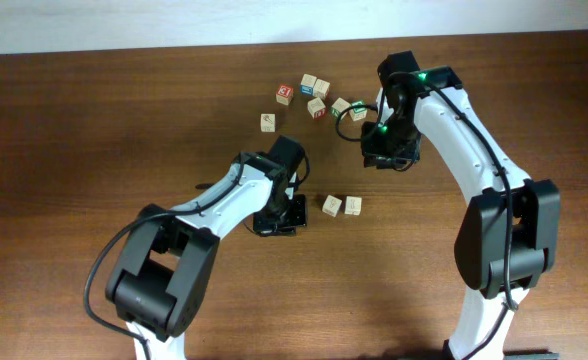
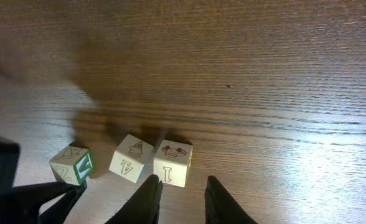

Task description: Rotate 3 blocks

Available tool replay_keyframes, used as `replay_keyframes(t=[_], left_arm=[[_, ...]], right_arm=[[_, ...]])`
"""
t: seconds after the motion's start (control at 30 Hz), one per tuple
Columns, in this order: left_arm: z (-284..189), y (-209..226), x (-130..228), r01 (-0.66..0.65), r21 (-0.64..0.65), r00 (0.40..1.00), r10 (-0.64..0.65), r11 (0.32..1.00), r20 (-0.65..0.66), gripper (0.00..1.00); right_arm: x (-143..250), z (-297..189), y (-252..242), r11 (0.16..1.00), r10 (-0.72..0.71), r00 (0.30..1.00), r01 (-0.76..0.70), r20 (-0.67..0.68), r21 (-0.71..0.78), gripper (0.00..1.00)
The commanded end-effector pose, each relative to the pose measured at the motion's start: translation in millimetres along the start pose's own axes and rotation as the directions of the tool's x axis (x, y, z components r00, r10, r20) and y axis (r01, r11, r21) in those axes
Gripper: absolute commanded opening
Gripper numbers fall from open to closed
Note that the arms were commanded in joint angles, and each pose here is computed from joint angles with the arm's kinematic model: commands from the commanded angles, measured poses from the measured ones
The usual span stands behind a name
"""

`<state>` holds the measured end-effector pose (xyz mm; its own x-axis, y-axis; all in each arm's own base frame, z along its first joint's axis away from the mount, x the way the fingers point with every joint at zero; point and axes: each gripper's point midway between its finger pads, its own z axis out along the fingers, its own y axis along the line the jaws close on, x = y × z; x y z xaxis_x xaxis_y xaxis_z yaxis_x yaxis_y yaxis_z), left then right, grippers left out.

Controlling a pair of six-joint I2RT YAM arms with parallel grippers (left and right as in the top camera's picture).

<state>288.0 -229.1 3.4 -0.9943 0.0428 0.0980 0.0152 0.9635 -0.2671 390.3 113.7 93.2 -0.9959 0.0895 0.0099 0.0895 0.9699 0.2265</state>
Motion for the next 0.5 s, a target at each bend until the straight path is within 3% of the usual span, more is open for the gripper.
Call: replay_keyframes(t=[0.0,0.17,0.47], left_arm=[[0.9,0.2,-5.7,0.012,0.014,1.0,-0.013,1.0,0.007,0.0],[-6.5,-9.4,-27.2,-0.027,0.05,0.996,0.023,0.998,0.082,0.0],[-8.4,-15.0,-34.9,-0.047,0.069,0.993,0.039,0.996,0.113,0.0]], right_arm=[[-4.2,-0.8,-1.2,1.0,-0.004,1.0,0.004,0.011,0.01,0.25],[-4.9,-0.8,-1.2,1.0,-0.005,1.0,0.004,0.014,0.01,0.25],[-4.9,-0.8,-1.1,1.0,-0.005,1.0,0.004,0.014,0.01,0.25]])
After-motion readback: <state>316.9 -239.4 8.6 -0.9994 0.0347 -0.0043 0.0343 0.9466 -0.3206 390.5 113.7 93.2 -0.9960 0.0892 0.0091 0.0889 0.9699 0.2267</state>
